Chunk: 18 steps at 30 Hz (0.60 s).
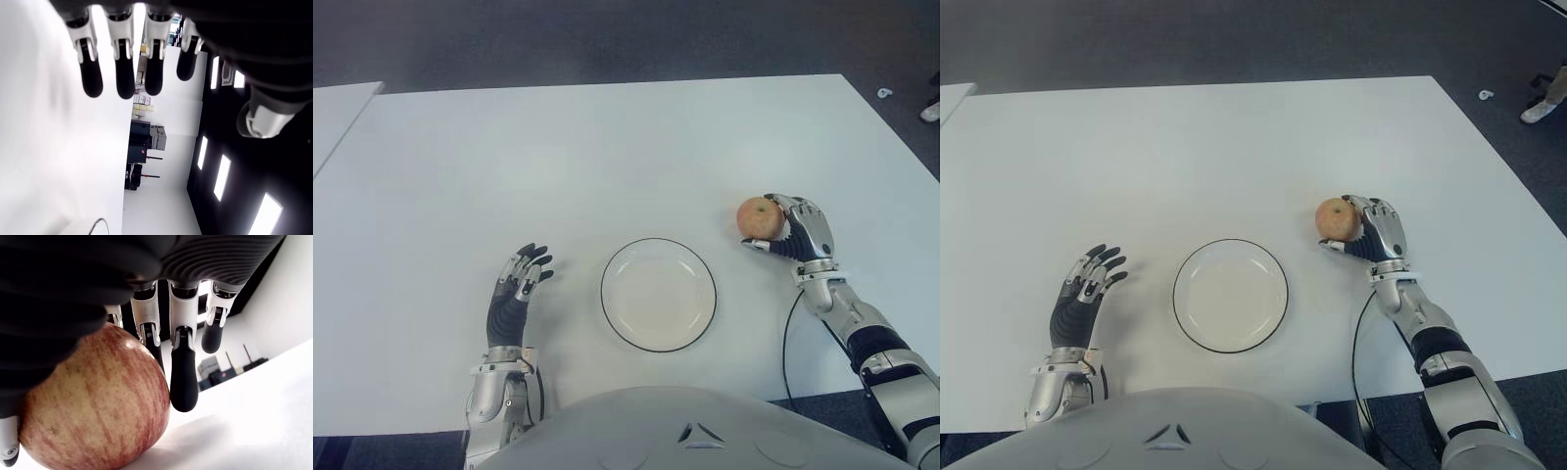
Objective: Put the apples into the plate.
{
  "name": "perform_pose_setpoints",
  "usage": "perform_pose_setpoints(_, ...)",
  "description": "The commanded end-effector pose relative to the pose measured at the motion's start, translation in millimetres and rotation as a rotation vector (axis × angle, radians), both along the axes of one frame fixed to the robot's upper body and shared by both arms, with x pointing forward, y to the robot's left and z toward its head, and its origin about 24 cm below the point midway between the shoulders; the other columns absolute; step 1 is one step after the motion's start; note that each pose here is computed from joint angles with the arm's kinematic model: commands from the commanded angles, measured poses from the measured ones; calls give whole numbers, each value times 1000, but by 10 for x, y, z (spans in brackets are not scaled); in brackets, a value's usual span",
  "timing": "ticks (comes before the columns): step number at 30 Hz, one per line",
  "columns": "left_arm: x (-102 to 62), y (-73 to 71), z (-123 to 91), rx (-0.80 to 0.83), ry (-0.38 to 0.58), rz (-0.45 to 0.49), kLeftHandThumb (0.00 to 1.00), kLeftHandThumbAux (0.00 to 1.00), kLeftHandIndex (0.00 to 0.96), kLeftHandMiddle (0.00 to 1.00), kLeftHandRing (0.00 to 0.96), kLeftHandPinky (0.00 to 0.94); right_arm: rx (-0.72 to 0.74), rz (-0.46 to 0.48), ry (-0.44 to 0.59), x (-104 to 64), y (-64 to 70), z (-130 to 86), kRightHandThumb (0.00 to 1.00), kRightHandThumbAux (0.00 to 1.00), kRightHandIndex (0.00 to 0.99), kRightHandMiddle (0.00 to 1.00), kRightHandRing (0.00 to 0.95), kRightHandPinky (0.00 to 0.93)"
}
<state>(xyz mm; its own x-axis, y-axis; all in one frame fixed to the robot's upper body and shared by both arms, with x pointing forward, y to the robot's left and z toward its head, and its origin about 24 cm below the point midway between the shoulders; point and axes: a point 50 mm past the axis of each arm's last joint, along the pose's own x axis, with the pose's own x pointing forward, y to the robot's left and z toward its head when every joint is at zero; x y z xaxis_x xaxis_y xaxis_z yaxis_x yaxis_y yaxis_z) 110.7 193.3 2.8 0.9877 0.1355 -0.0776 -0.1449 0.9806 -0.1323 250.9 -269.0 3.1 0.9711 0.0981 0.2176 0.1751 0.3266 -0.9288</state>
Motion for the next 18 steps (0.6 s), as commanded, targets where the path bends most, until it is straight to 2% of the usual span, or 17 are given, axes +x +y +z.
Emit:
perform_pose_setpoints(1,-12,-6,-14,-22,6,-3,233,455,193,227,255,285,-29,13,37,-7,27,-47,304,831,778,856,838,839)
perform_pose_setpoints(7,-21,-12,-10,-18,3,2,241,462,195,229,257,290,-13,21,51,-7,19,-6,260,869,802,866,840,824)
perform_pose_setpoints(18,-21,-9,-15,-30,5,-6,254,468,197,235,263,299,19,6,66,-14,13,20,246,856,790,858,829,810)
